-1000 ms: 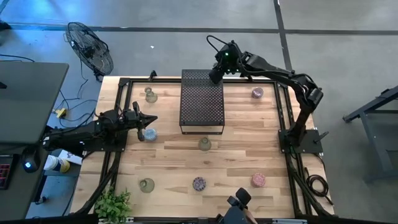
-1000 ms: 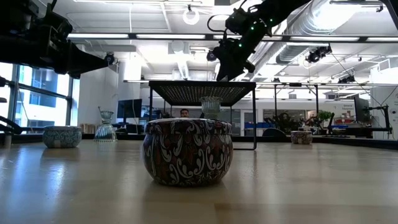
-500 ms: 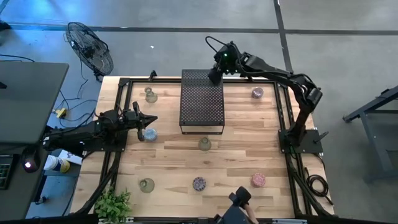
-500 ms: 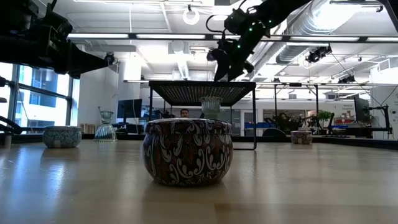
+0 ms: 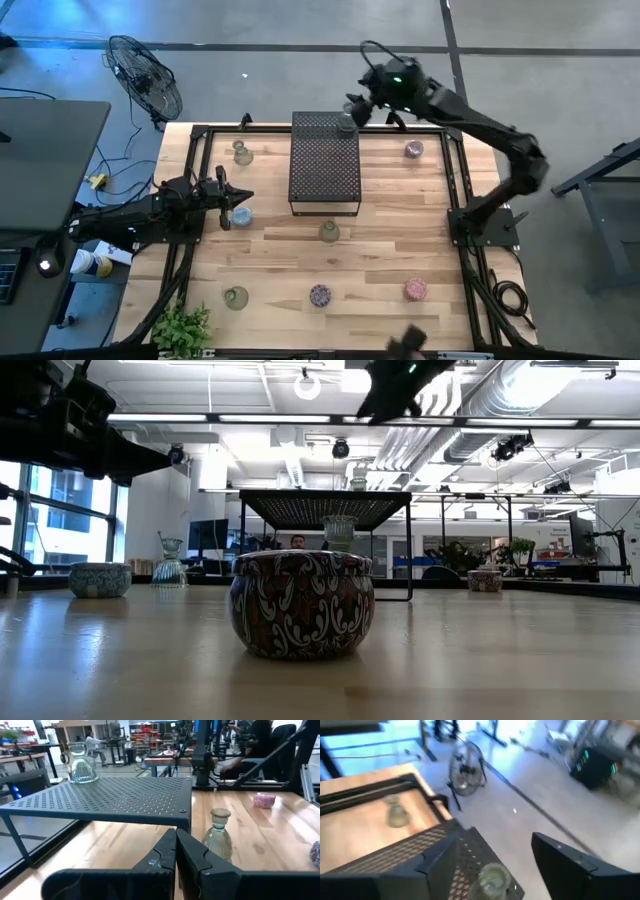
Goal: Pick & Place candle stick holders
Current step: Put the blue scented candle on the of the shelf
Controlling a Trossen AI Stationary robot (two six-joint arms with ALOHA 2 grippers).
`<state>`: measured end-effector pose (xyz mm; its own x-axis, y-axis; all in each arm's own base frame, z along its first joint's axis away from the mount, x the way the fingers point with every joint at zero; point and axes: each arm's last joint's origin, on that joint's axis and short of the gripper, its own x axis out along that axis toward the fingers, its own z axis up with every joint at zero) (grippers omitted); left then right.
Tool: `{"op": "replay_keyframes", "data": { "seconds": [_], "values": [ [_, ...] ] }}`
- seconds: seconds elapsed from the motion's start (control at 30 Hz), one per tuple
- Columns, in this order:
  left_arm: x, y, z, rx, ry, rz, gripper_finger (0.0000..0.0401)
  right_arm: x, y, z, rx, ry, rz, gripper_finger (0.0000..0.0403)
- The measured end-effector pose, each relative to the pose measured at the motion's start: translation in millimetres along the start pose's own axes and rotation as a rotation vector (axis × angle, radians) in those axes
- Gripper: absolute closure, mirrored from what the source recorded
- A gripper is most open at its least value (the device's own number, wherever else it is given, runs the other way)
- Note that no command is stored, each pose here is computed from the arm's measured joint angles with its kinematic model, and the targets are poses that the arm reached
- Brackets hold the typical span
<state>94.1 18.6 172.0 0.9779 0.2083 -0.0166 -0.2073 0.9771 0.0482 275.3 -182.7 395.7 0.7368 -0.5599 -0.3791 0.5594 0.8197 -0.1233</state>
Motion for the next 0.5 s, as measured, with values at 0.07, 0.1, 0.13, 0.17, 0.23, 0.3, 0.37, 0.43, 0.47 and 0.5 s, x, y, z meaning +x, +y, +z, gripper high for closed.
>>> {"op": "replay_keyframes", "data": {
  "seconds": [0.07,0.1,0.13,0.17,0.23,0.3,0.37,0.43,0.47,0.5],
  "values": [
    [0,0,0,-0.021,0.000,0.000,0.0401,-17,10,-15,-0.015,-0.024,0.043,0.0207],
    [0,0,0,-0.038,0.001,0.000,0.0401,-23,14,-27,-0.015,-0.039,0.055,0.0227],
    [0,0,0,-0.055,0.002,-0.001,0.0401,-28,18,-42,-0.013,-0.051,0.065,0.0248],
    [0,0,0,-0.066,0.006,-0.001,0.0401,-31,22,-60,-0.009,-0.054,0.073,0.0270],
    [1,0,-1,-0.078,0.019,-0.005,0.0401,-41,30,-92,0.013,-0.102,0.090,0.0316],
    [3,0,-3,-0.084,0.040,-0.006,0.0401,-52,37,-116,0.045,-0.181,0.113,0.0361],
    [4,0,-3,-0.107,0.085,-0.008,0.0401,-60,44,-139,0.056,-0.240,0.132,0.0391],
    [7,-1,-4,-0.142,0.139,-0.010,0.0401,-67,51,-160,0.059,-0.267,0.135,0.0391],
    [8,-1,-3,-0.158,0.163,-0.011,0.0401,-71,53,-168,0.066,-0.291,0.122,0.0385],
    [9,-1,0,-0.173,0.186,-0.009,0.0401,-75,54,-173,0.073,-0.318,0.108,0.0379]
  ]
}}
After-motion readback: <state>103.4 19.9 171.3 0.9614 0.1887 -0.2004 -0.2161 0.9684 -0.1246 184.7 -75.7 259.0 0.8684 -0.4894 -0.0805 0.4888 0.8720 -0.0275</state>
